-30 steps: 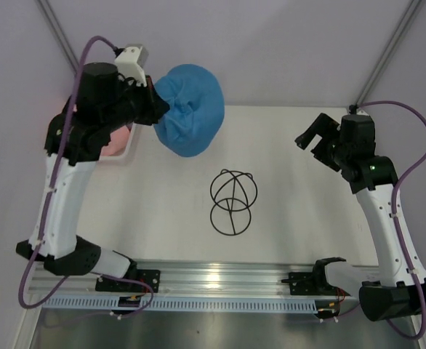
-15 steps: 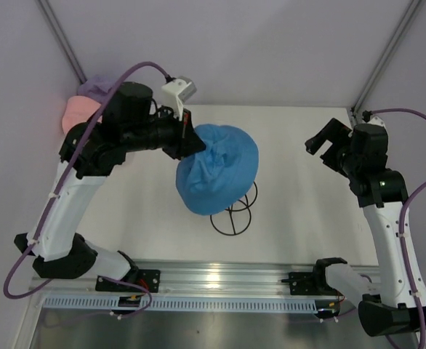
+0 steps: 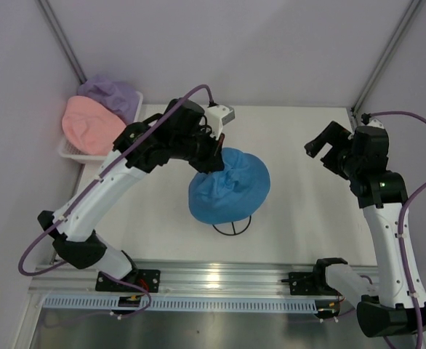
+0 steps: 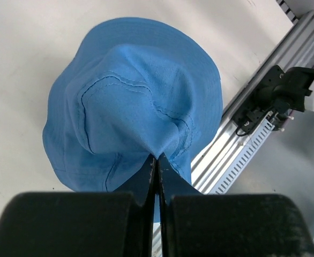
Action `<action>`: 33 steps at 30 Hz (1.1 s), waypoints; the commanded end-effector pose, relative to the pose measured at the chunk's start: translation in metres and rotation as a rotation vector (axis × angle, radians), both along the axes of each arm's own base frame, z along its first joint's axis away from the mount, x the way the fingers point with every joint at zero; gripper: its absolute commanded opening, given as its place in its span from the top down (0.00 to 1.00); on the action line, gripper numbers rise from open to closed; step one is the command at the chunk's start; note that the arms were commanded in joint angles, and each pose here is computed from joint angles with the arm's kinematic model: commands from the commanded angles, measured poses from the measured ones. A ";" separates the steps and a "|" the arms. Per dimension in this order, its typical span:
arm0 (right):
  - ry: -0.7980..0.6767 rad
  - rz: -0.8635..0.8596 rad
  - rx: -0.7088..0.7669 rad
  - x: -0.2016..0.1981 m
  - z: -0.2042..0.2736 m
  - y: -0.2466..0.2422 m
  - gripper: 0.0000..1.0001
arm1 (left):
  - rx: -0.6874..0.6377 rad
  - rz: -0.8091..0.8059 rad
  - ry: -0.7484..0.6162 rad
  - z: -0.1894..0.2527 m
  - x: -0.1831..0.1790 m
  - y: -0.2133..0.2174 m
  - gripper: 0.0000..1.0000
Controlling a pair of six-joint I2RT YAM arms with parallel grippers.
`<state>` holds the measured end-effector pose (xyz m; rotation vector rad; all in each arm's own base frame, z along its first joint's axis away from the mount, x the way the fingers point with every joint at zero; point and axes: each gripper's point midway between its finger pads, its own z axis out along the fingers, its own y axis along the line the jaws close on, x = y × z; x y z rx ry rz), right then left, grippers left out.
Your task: Stack the hats
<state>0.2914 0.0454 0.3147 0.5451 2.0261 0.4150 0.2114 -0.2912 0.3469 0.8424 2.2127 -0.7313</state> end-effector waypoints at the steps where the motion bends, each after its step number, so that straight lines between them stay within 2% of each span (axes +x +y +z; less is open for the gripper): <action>1: -0.038 0.058 0.008 -0.002 0.007 0.008 0.00 | -0.035 -0.010 -0.068 0.014 0.010 -0.015 0.99; 7: -0.048 0.093 0.009 0.000 0.001 0.013 0.00 | 0.006 -0.067 -0.038 -0.008 0.006 -0.039 0.99; 10: -0.077 0.138 0.025 -0.001 0.002 0.021 0.00 | 0.061 -0.055 -0.051 -0.021 0.012 -0.045 0.93; 12: -0.070 0.178 0.040 -0.003 -0.006 0.028 0.00 | 0.082 -0.054 -0.051 -0.025 0.013 -0.046 0.72; 16: -0.060 0.291 0.118 -0.007 -0.019 0.051 0.00 | 0.044 0.018 -0.111 0.003 0.018 -0.036 0.28; 17: -0.062 0.312 0.133 -0.008 -0.022 0.055 0.00 | 0.022 0.036 -0.119 0.011 0.017 -0.033 0.08; 18: -0.060 0.328 0.152 -0.009 -0.025 0.059 0.00 | 0.003 0.049 -0.130 0.018 0.016 -0.030 0.01; 23: 0.001 0.399 0.218 -0.014 -0.064 0.083 0.00 | -0.042 0.271 -0.202 0.048 0.027 0.017 0.01; 25: 0.017 0.407 0.212 -0.013 -0.075 0.089 0.00 | -0.047 0.353 -0.163 0.037 0.034 0.033 0.01; 26: 0.048 0.428 0.207 -0.018 -0.089 0.097 0.01 | -0.088 0.417 -0.095 0.026 0.044 0.043 0.00; 27: 0.060 0.434 0.203 -0.018 -0.095 0.100 0.00 | -0.125 0.441 -0.056 0.018 0.039 0.054 0.01; 28: 0.051 0.444 0.204 -0.016 -0.098 0.103 0.01 | -0.129 0.462 0.003 -0.007 0.040 0.061 0.00; 29: 0.057 0.449 0.204 -0.016 -0.102 0.105 0.01 | -0.257 0.510 -0.004 0.007 0.055 0.067 0.01; 30: 0.075 0.451 0.204 -0.017 -0.113 0.108 0.02 | -0.362 0.463 -0.004 0.024 0.040 0.070 0.01; 31: 0.057 0.450 0.206 -0.013 -0.113 0.108 0.04 | -0.326 0.479 0.071 -0.024 0.039 0.074 0.01; 32: 0.058 0.442 0.209 -0.011 -0.117 0.108 0.05 | -0.404 0.502 0.043 -0.013 0.048 0.078 0.00; 33: 0.043 0.440 0.211 -0.008 -0.120 0.109 0.05 | -0.449 0.471 0.047 -0.009 0.041 0.077 0.01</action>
